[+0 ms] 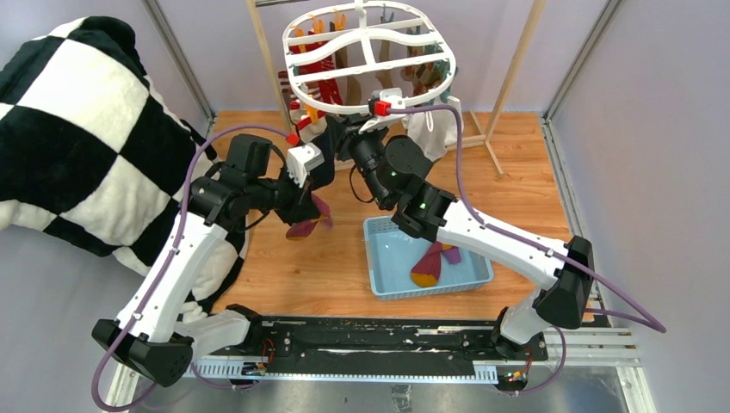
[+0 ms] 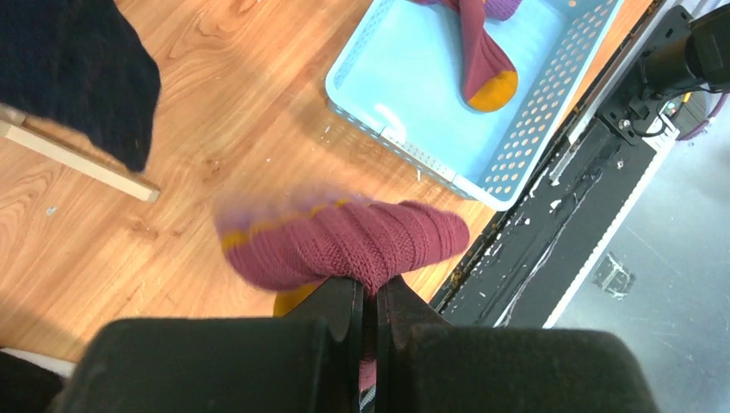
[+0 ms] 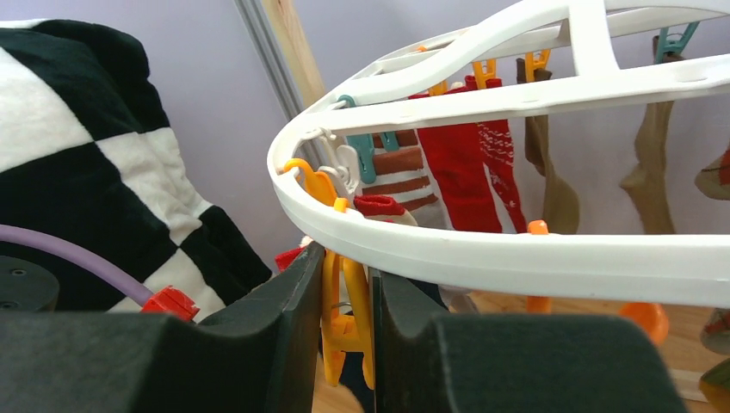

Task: Remove the socks clipped to the hanger
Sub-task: Remove the sock from the hanger.

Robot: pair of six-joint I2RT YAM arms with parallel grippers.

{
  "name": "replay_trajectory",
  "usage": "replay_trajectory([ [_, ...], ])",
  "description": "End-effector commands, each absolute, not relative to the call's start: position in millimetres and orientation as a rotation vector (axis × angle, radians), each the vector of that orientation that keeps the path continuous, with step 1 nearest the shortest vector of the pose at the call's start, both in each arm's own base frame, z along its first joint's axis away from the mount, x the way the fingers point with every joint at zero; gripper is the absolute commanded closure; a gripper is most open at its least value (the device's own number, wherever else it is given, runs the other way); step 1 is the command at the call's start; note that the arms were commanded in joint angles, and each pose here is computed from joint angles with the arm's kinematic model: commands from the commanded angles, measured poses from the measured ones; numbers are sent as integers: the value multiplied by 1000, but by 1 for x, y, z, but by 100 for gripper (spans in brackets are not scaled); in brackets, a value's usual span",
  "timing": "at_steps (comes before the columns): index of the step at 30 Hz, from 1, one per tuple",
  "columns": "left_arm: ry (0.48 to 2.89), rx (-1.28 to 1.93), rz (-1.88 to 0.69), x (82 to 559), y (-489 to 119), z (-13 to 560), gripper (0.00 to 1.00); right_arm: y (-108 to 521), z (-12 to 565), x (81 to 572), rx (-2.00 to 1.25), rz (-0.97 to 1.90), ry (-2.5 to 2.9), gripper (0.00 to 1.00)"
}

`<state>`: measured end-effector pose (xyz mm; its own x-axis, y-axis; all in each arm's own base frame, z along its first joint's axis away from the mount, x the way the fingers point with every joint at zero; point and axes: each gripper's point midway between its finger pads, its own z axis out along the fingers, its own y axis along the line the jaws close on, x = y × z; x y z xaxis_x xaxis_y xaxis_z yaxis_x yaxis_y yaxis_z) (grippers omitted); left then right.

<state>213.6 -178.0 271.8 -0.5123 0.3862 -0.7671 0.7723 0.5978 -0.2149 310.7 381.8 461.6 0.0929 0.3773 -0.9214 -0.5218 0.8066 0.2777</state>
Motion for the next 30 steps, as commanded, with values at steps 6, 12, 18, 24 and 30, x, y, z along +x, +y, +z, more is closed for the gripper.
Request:
replay_trajectory([
  [6, 2051, 933, -712, 204, -177, 285, 100, 361, 465, 288, -162, 828, 1331, 40],
  [12, 1986, 970, -752, 191, -179, 295, 100, 351, 448, 247, -374, 946, 1321, 26],
  [18, 1920, 997, -835, 181, -188, 314, 100, 350, 420, 190, -617, 1113, 1339, 2],
  [24, 1886, 1031, -915, 175, -196, 322, 100, 362, 378, 157, -739, 1297, 1365, 0],
  [30, 1863, 1046, -952, 170, -199, 327, 100, 387, 359, 150, -817, 1394, 1360, 0],
])
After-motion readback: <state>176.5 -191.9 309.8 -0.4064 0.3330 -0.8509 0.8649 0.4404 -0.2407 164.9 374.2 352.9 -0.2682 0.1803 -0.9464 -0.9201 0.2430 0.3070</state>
